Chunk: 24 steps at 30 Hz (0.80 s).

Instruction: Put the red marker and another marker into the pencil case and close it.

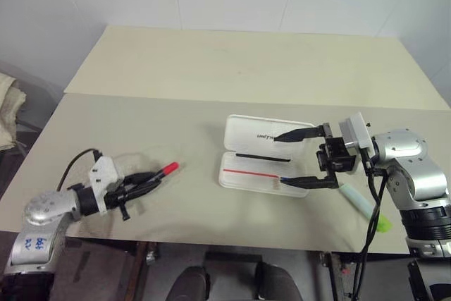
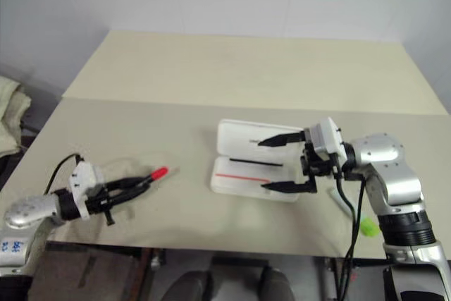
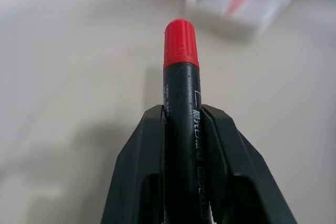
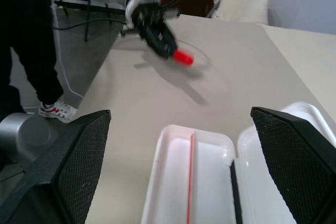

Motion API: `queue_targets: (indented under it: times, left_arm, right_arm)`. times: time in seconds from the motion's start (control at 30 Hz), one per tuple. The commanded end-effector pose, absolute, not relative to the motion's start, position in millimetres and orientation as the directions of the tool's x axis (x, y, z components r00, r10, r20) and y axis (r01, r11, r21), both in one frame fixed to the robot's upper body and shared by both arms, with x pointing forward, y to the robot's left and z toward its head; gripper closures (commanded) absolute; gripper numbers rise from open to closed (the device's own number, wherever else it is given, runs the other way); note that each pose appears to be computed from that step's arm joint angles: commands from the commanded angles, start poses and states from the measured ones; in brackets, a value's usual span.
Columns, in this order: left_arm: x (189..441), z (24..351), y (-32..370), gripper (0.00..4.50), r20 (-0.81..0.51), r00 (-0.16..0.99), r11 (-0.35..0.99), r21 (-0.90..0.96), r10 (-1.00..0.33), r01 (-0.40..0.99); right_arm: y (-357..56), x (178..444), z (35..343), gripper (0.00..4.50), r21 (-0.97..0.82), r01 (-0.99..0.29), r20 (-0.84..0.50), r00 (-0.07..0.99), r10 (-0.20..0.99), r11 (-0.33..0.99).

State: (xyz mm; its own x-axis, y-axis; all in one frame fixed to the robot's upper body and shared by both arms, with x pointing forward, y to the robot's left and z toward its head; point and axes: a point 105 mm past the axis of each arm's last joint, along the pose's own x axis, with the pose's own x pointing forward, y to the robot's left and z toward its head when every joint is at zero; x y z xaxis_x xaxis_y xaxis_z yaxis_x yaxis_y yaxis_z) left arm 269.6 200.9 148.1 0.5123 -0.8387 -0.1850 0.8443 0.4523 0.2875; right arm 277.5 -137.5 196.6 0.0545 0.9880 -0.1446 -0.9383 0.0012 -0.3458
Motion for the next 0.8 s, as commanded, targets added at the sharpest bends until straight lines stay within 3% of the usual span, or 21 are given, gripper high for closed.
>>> queue_targets:
  times: [0.03,0.33,0.53,0.8]
  left_arm:
    - [267.9,167.4,184.3,3.88,-0.182,0.42,0.354,0.311,-0.889,0.882]
    - [288.9,176.6,122.1,3.88,-0.222,0.241,0.15,0.361,-0.945,0.92]
    - [309.2,162.0,79.5,3.88,-0.254,0.175,0.073,0.367,-0.951,0.927]
    - [316.7,144.1,34.2,3.88,-0.297,0.075,-0.038,0.358,-0.952,0.933]
  right_arm:
    - [-142.5,278.8,201.9,0.0,-0.378,-0.925,-0.129,0.096,0.987,0.041]
    - [-168.1,277.8,204.3,0.0,-0.397,-0.902,-0.135,0.24,0.961,0.17]
    - [-191.6,265.0,204.4,0.0,-0.398,-0.881,-0.154,0.341,0.927,0.258]
    - [-205.3,246.6,205.1,0.0,-0.399,-0.848,-0.149,0.436,0.888,0.349]
